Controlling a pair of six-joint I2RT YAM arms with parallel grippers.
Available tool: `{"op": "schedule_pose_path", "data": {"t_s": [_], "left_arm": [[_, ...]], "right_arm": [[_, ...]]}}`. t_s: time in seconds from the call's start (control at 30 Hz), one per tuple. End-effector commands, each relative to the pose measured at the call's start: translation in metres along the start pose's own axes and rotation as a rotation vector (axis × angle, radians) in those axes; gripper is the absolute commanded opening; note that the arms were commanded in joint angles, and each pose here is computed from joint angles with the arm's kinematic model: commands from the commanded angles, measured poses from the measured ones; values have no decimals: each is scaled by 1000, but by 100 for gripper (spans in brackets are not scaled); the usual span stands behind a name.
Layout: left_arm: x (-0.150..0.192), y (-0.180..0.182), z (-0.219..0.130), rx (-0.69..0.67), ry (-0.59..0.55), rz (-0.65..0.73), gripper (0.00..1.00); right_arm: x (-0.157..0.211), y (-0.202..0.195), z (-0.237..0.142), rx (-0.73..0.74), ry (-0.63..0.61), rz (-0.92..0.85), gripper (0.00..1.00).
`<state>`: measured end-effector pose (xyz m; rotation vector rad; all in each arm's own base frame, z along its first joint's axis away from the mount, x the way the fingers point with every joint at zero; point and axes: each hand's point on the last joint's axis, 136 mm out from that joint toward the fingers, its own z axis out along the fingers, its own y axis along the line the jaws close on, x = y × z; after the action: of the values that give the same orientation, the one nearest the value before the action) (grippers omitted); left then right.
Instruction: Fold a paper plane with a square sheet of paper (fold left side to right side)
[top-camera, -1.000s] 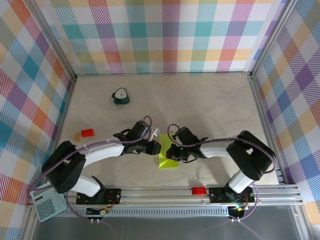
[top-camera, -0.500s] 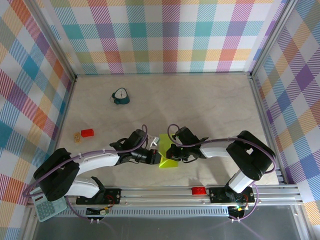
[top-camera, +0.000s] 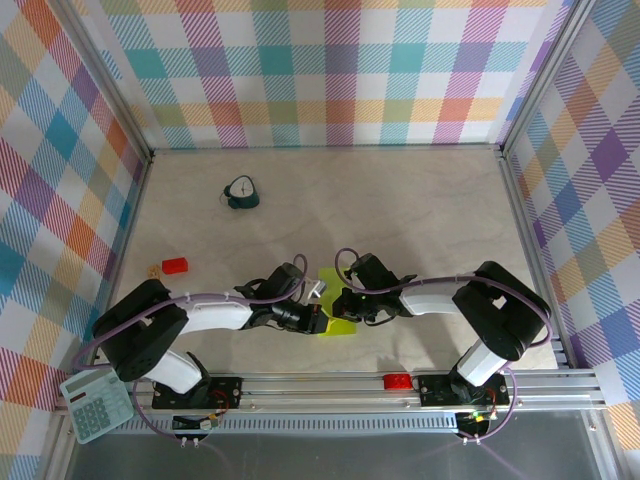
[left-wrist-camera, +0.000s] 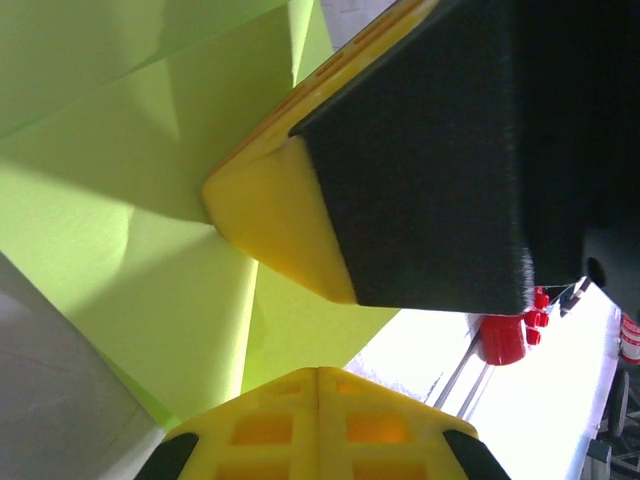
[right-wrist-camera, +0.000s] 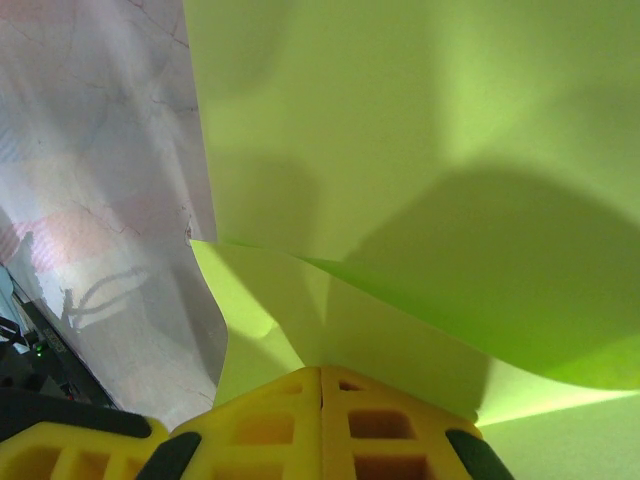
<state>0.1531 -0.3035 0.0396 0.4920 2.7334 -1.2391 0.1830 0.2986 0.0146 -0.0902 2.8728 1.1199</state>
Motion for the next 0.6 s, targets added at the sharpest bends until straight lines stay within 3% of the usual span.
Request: {"op": "schedule_pose_path", "data": {"t_s": [0.0,0.57], "left_arm": [[-4,0,3,-5,-15,29,0],[10,23,8,-74,15,-7,0]], "right_arm": [[24,-33,4,108,75,64,0],[24,-34,5,114,77,63,0]]}}
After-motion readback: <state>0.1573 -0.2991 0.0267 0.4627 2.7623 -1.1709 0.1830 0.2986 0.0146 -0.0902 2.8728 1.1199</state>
